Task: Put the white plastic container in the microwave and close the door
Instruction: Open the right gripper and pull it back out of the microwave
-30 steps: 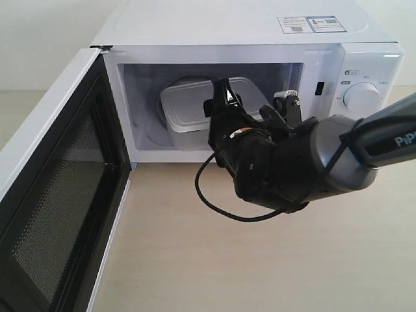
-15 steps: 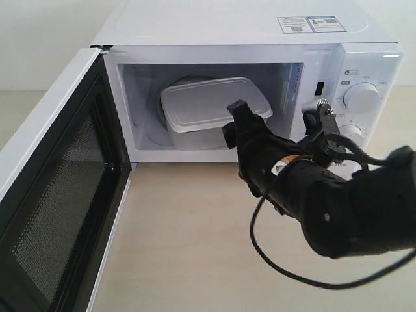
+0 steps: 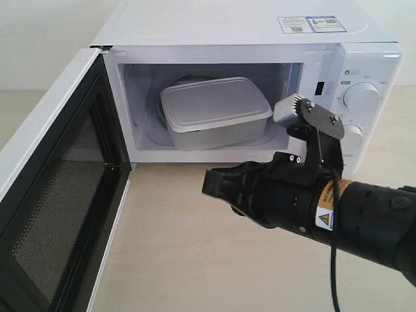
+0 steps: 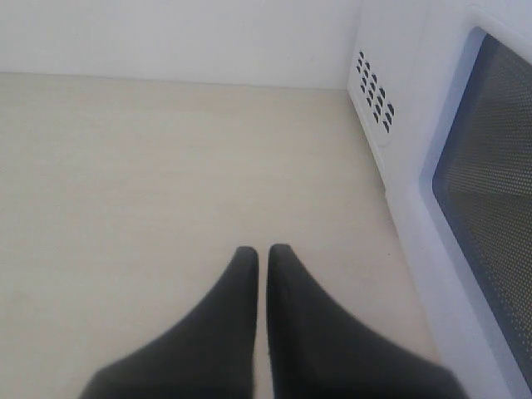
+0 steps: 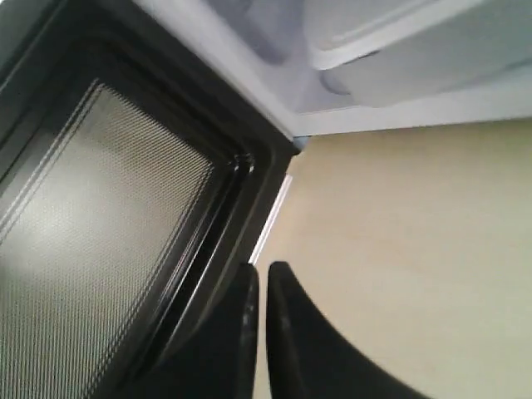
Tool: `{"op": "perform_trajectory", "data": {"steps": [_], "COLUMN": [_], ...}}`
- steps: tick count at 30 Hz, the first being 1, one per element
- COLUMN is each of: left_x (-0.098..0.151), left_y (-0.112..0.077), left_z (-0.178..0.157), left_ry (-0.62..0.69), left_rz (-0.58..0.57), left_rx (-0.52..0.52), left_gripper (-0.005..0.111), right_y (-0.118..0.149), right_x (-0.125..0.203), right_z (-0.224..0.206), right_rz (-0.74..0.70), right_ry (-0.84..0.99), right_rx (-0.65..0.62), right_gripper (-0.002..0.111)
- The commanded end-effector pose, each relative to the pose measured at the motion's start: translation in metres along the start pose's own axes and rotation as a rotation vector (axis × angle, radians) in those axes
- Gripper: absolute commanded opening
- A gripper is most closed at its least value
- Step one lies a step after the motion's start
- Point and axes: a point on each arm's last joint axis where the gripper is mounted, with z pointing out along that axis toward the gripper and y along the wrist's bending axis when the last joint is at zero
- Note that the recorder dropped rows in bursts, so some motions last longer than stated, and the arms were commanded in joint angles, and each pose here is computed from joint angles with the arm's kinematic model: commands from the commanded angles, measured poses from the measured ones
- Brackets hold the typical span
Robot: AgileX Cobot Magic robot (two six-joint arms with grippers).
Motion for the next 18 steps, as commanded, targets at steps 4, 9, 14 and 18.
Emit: {"op": "perform_trajectory", "data": {"steps": [4,9,14,18], "left_x": [0.001,0.001,0.001,0.001], "left_y": [0.0,0.0,0.0,0.0], "left_z": [0.0,0.0,0.0,0.0], "left_ry": [-0.007,-0.007,-0.007,-0.007], "left_rz": [0.001,0.001,0.001,0.001], "left_rx": [-0.007,-0.007,-0.007,-0.007], "left_gripper": [0.004,0.004,0.004,0.004], "right_y": [0.015,0.019,0.016,0.007], "right_x": [-0.012,-0.017,-0.017,-0.022], "right_z": [-0.029,-0.034,-0.027,-0.011], "right_rz": [-0.538,-0.81,-0.799,-0.634], "right_ry": [0.024,0.0,-0.033,-0.134], "right_rx": [-0.037,-0.036,-0.026,0.048], "right_gripper": [0.029,0.038,0.0,0.0]}}
